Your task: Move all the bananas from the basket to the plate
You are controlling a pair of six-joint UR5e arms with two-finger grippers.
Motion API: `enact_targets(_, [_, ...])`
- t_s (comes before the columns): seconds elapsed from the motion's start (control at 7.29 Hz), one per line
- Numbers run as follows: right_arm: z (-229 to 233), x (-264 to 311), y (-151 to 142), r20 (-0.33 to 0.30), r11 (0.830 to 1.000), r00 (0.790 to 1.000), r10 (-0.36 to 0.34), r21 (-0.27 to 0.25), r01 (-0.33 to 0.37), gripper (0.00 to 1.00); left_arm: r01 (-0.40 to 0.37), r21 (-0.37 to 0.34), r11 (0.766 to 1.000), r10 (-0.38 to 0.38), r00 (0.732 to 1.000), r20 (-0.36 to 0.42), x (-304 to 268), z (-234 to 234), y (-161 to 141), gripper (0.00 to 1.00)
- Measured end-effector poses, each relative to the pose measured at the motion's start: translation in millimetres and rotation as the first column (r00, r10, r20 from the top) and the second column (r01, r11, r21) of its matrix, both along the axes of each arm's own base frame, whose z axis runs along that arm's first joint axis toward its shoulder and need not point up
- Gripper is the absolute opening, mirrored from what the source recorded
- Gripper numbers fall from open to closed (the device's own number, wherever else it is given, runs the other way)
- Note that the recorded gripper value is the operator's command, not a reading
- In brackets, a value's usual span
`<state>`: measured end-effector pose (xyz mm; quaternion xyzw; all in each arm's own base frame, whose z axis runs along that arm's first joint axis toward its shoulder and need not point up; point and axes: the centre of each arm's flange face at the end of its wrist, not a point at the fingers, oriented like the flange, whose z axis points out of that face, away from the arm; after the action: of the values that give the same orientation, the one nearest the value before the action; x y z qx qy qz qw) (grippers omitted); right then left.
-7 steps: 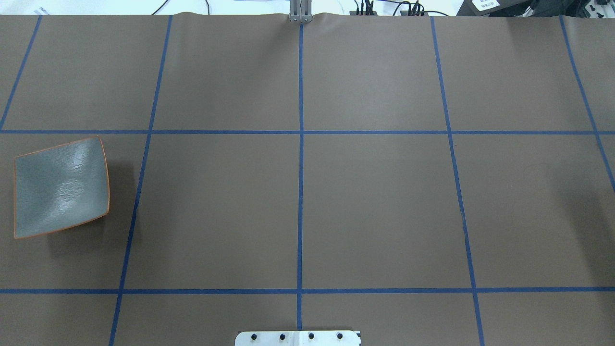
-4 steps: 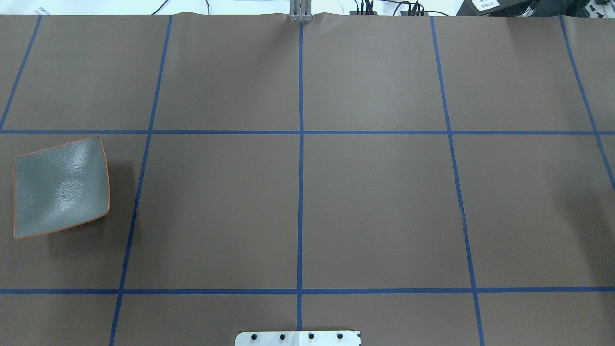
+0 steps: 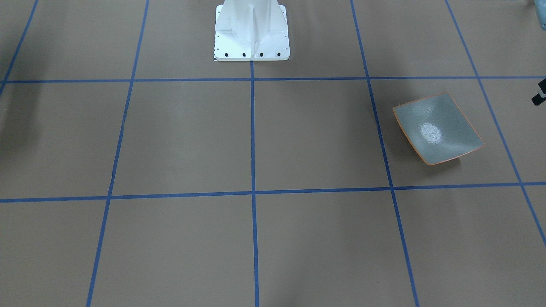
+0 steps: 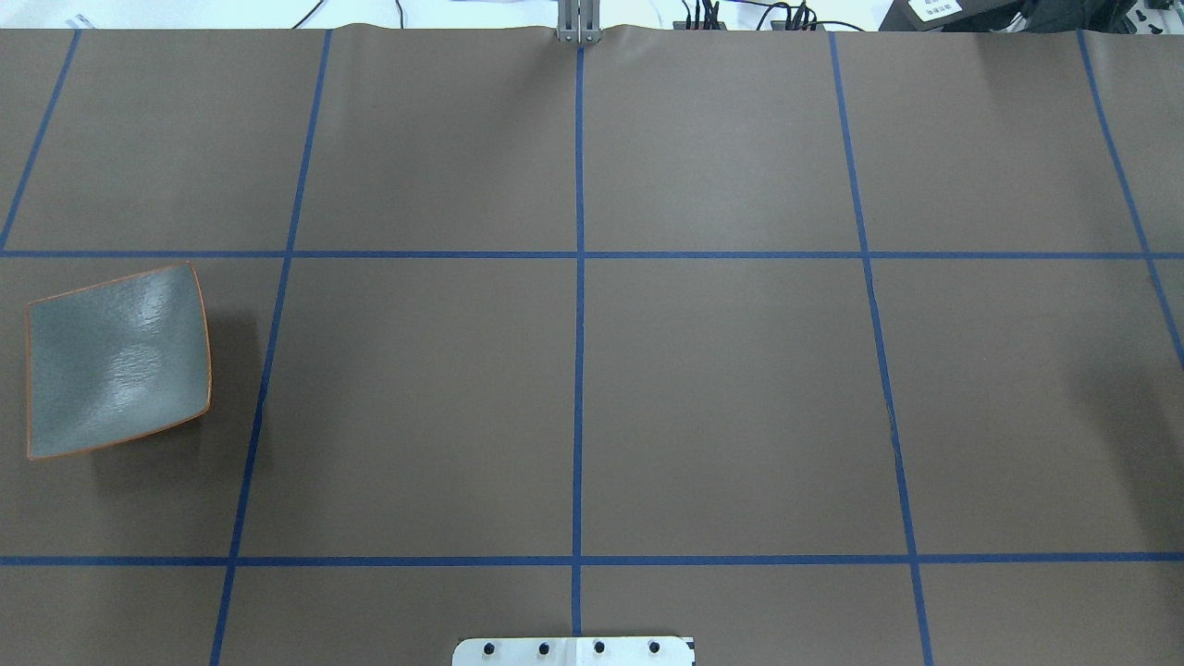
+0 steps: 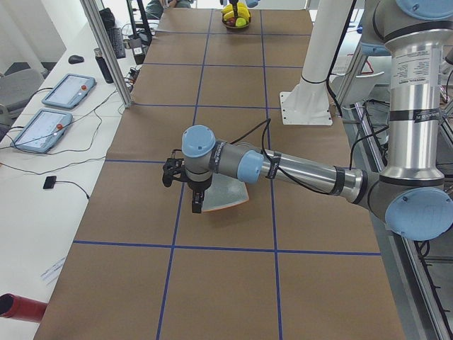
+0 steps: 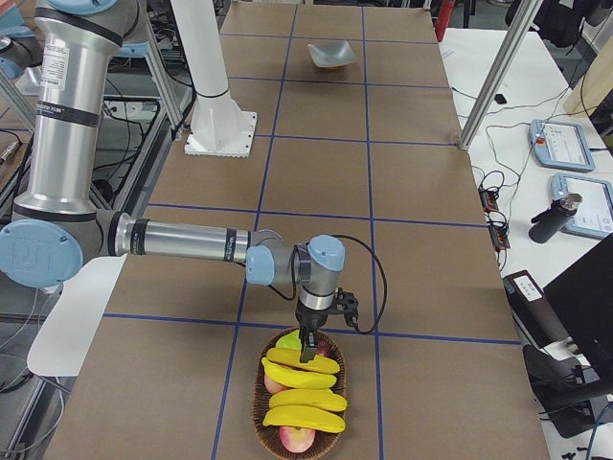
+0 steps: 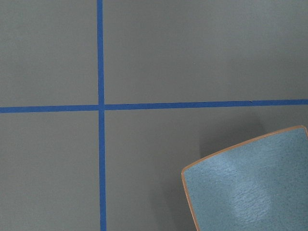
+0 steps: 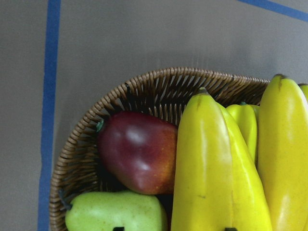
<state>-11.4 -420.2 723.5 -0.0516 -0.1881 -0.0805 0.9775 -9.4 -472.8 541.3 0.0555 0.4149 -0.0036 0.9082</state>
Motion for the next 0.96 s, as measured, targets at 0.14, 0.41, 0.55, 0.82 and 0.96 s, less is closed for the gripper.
enact_targets(0.14, [4.6,-0.3,-4.0,-0.008,1.000,1.000,-0.017,0.001,0.017,0.67,0.000,0.000,1.000,0.000,1.000,-0.001,0.1,-0.3,0.0,1.00])
enact_targets(0.41, [5.0,-1.3,-10.9,-0.012,0.999,0.999,-0.036,0.012,0.036,0.66,-0.001,0.001,1.000,0.001,1.000,-0.004,0.2,-1.0,0.1,1.00])
enact_targets(0.55, [2.3,-1.9,-14.3,-0.009,0.998,0.999,-0.051,0.021,0.051,0.66,0.000,0.002,1.000,0.000,1.000,-0.004,0.3,-1.2,0.1,1.00])
enact_targets(0.82, [-3.6,0.0,-18.8,-0.006,0.997,0.997,-0.079,0.026,0.079,0.67,0.014,-0.008,1.000,-0.014,1.000,-0.007,0.3,-2.0,-0.1,1.00])
enact_targets(0.96, [-4.6,2.5,-20.5,-0.005,0.994,0.994,-0.107,0.027,0.107,0.67,0.022,-0.007,1.000,-0.022,1.000,-0.011,0.4,-3.2,-0.4,1.00])
